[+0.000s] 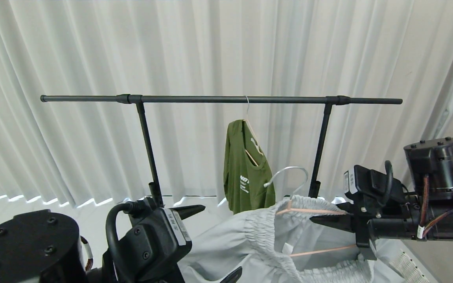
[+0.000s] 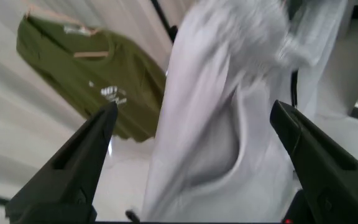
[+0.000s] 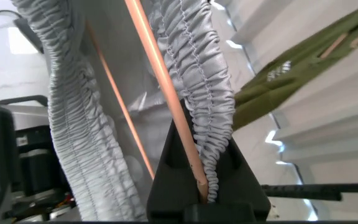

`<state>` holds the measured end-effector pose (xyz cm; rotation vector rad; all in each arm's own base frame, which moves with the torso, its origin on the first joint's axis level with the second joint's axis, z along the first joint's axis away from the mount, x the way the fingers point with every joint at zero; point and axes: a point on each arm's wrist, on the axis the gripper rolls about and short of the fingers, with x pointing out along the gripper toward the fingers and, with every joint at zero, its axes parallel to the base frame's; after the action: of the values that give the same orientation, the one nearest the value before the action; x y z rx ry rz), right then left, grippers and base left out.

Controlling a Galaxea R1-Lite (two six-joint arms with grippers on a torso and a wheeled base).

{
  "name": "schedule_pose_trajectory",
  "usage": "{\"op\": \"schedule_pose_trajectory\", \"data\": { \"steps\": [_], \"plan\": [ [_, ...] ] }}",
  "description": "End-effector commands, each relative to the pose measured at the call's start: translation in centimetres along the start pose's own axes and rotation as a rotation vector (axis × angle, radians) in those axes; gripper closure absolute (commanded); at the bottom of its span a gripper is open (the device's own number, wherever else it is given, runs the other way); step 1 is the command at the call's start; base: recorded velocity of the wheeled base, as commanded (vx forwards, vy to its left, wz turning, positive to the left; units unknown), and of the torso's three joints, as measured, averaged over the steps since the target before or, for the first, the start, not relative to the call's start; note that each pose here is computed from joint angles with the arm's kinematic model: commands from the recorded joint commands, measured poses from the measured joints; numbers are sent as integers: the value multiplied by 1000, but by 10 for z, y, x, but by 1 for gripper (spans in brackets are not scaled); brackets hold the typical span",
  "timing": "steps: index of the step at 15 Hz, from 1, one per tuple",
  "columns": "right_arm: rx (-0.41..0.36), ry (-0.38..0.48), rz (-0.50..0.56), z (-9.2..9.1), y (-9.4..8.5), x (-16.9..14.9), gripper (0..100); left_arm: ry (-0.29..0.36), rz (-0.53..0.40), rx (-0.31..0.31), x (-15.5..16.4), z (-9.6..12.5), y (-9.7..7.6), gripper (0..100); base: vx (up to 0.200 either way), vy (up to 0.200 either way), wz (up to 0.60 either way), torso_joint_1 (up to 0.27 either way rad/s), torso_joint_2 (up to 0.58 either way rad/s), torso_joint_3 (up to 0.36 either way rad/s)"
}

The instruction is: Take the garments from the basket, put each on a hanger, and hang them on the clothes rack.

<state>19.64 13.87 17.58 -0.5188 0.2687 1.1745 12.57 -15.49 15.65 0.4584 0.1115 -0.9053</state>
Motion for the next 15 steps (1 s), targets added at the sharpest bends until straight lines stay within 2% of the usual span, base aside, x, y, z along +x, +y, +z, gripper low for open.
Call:
{"op": "schedule_pose_trajectory", "data": {
  "steps": [1,2,3,5,8,11,13,15],
  "plan": [
    [6,-1,-54,-3,-8,-12,100,35,19,-10,-3,-10,3,0,0,0,0,0,0,0],
    [6,0,-65,-3,-10,-14,100,37,29,-14,-5,-11,4,0,0,0,0,0,0,0],
    [17,6,-91,-6,-14,-18,100,69,55,-25,-11,-21,8,0,0,0,0,0,0,0],
    [20,6,-103,-7,-16,-21,100,151,95,-50,-26,-46,10,0,0,0,0,0,0,0],
    [18,1,-107,-5,-16,-23,100,267,139,-89,-34,-72,13,0,0,0,0,0,0,0],
    [6,-14,-111,-1,-13,-28,100,408,157,-140,-17,-93,22,0,0,0,0,0,0,0],
    [5,-13,-102,1,-8,-32,100,440,156,-157,-5,-97,29,0,0,0,0,0,0,0],
    [4,-14,-103,2,-7,-35,100,419,112,-166,-1,-96,30,0,0,0,0,0,0,0]
  ]
}}
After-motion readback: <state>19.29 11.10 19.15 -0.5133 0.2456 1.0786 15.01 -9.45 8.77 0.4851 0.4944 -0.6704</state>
